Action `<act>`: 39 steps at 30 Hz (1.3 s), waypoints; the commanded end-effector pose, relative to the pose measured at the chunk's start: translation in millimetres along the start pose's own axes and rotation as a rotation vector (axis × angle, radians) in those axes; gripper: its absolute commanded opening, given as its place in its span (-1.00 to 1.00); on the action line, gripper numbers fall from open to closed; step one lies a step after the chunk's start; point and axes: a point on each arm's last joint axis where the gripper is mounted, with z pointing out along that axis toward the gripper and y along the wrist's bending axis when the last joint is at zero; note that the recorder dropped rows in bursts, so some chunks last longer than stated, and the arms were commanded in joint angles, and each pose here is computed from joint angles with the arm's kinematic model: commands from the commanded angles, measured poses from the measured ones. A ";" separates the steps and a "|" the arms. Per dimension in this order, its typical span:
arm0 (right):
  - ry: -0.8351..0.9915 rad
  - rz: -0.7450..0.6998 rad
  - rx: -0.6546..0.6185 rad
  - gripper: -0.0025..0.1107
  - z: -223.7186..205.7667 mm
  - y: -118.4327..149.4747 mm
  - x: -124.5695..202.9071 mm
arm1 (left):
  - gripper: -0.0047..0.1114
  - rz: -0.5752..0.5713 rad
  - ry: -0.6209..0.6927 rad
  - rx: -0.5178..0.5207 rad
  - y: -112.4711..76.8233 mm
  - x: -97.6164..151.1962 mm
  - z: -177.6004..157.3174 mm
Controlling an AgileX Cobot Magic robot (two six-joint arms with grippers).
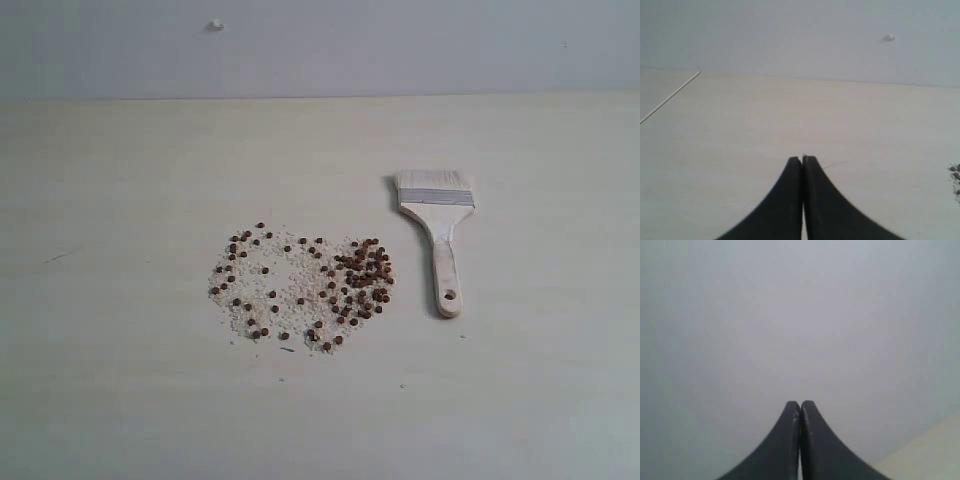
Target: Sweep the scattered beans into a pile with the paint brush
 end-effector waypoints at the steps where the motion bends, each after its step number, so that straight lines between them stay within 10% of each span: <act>1: -0.067 0.022 -0.106 -0.96 0.0 17.7 -15.4 | -0.92 -0.003 -0.008 0.007 -0.3 -0.3 -0.4; 5: -0.027 -0.154 -0.139 -0.96 12.4 47.2 -40.0 | -0.92 -0.003 -0.008 0.007 -0.3 -0.3 -0.4; 12: 0.385 -0.367 0.240 -0.96 82.4 52.8 -54.0 | -0.92 -0.003 -0.008 0.007 -0.3 -0.3 -0.4; 22: 1.436 -0.359 0.385 -0.96 160.1 19.9 34.8 | -0.92 -0.003 -0.008 0.007 -0.3 -0.3 -0.4; 39: 1.580 -0.430 0.556 -0.96 226.5 -2.9 159.8 | -0.92 -0.003 -0.008 0.007 -0.3 -0.3 -0.4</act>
